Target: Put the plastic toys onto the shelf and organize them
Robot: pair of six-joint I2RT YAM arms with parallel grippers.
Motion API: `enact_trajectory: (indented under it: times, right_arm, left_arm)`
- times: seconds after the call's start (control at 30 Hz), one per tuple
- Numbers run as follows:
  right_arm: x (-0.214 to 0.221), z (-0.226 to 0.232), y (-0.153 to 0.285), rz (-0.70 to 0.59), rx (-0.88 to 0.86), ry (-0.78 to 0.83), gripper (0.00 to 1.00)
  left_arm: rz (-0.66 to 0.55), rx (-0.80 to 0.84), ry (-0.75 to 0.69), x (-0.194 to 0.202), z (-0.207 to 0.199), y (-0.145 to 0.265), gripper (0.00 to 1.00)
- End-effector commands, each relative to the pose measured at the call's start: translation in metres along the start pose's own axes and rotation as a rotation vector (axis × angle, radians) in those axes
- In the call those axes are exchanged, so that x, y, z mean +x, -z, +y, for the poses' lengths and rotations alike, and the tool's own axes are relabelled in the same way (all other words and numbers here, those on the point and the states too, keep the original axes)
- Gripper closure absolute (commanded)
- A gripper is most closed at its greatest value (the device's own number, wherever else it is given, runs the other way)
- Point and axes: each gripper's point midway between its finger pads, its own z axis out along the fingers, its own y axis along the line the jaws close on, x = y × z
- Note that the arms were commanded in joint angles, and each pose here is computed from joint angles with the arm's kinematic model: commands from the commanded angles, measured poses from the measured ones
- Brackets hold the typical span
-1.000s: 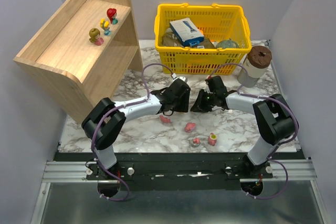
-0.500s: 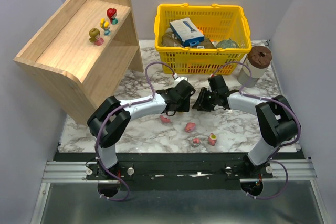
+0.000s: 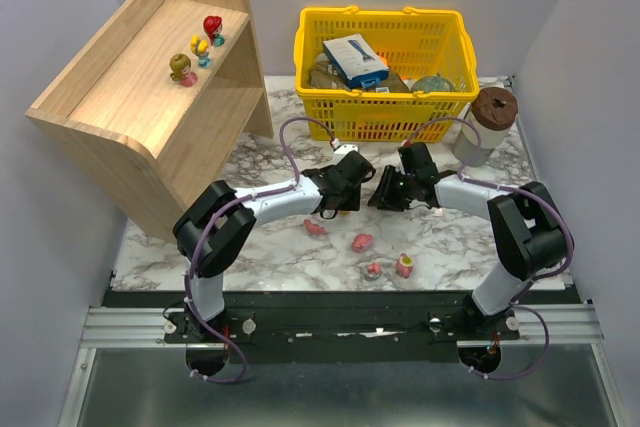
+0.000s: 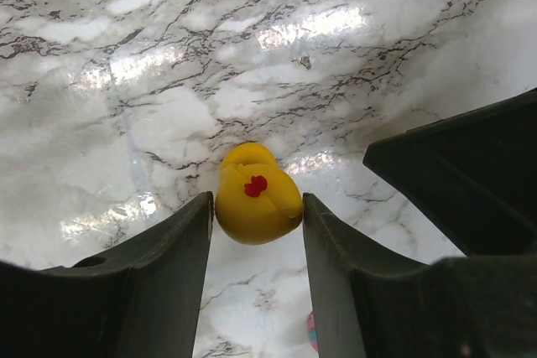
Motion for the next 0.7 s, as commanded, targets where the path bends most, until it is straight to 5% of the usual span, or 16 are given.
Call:
enact_trajectory:
  times: [0.0, 0.3, 0.67]
  right_arm:
    - [0.038, -0.072, -0.004, 0.105, 0.256, 0.016, 0.56]
    - [0.033, -0.064, -0.003, 0.105, 0.221, 0.025, 0.56]
    - [0.004, -0.005, 0.031, 0.023, -0.010, 0.143, 0.52]
  left_arm:
    - [-0.037, -0.042, 0.008, -0.009, 0.001, -0.002, 0.53]
    - [-0.032, -0.028, -0.050, -0.014, -0.001, 0.004, 0.99]
    - [-0.030, 0.253, -0.224, -0.058, -0.023, 0.082, 1.00]
